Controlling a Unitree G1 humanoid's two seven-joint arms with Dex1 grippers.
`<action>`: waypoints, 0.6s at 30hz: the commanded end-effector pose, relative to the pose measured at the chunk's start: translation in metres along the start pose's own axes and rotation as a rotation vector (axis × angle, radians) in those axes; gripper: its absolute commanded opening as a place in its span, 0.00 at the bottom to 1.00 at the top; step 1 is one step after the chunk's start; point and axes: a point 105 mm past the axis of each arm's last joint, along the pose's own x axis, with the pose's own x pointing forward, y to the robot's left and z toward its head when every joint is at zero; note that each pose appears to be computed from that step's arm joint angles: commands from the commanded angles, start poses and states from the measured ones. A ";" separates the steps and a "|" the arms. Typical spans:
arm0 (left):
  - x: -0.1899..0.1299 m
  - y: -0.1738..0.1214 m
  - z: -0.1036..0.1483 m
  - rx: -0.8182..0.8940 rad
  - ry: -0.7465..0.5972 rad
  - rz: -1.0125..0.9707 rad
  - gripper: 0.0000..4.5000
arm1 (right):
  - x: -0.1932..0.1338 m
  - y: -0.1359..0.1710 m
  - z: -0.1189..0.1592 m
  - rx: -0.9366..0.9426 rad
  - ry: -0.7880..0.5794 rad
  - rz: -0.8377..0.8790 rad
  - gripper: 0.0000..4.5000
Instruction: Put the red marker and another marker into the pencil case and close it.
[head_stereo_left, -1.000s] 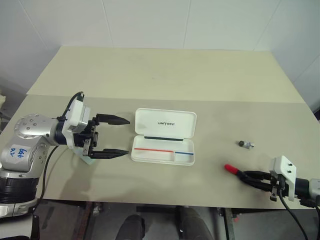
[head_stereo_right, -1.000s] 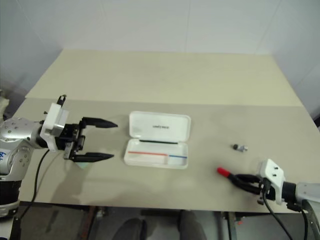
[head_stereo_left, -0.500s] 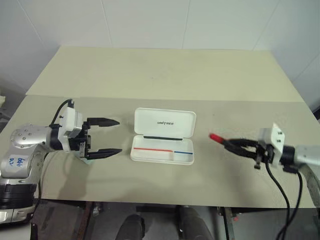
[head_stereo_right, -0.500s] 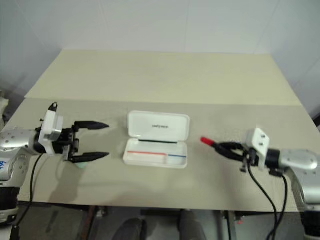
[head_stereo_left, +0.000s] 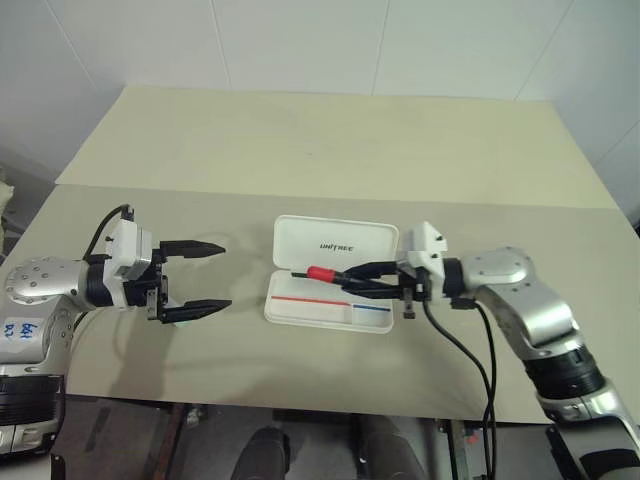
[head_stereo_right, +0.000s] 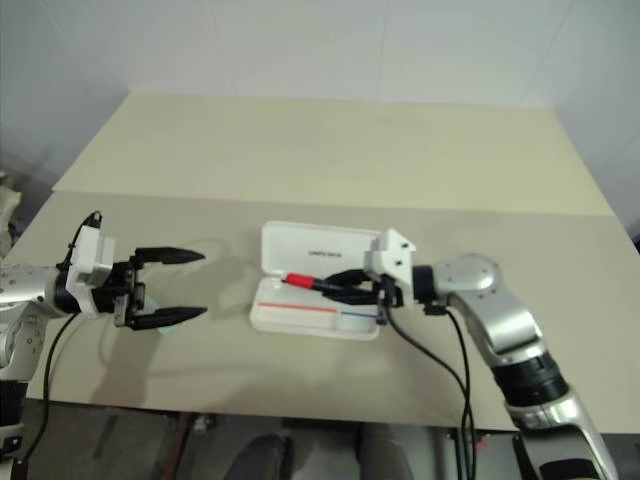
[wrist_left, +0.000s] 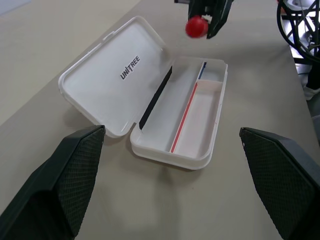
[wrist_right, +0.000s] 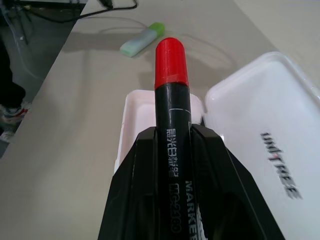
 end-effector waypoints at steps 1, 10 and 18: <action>0.001 -0.001 0.007 0.042 -0.002 0.007 1.00 | 0.014 -0.005 0.003 -0.079 -0.014 0.033 0.13; 0.007 -0.007 0.006 0.029 -0.012 0.022 1.00 | 0.031 -0.019 -0.017 -0.087 0.023 0.045 0.13; 0.011 -0.011 0.007 0.024 -0.017 0.029 1.00 | 0.034 -0.022 -0.030 -0.101 0.071 0.046 0.13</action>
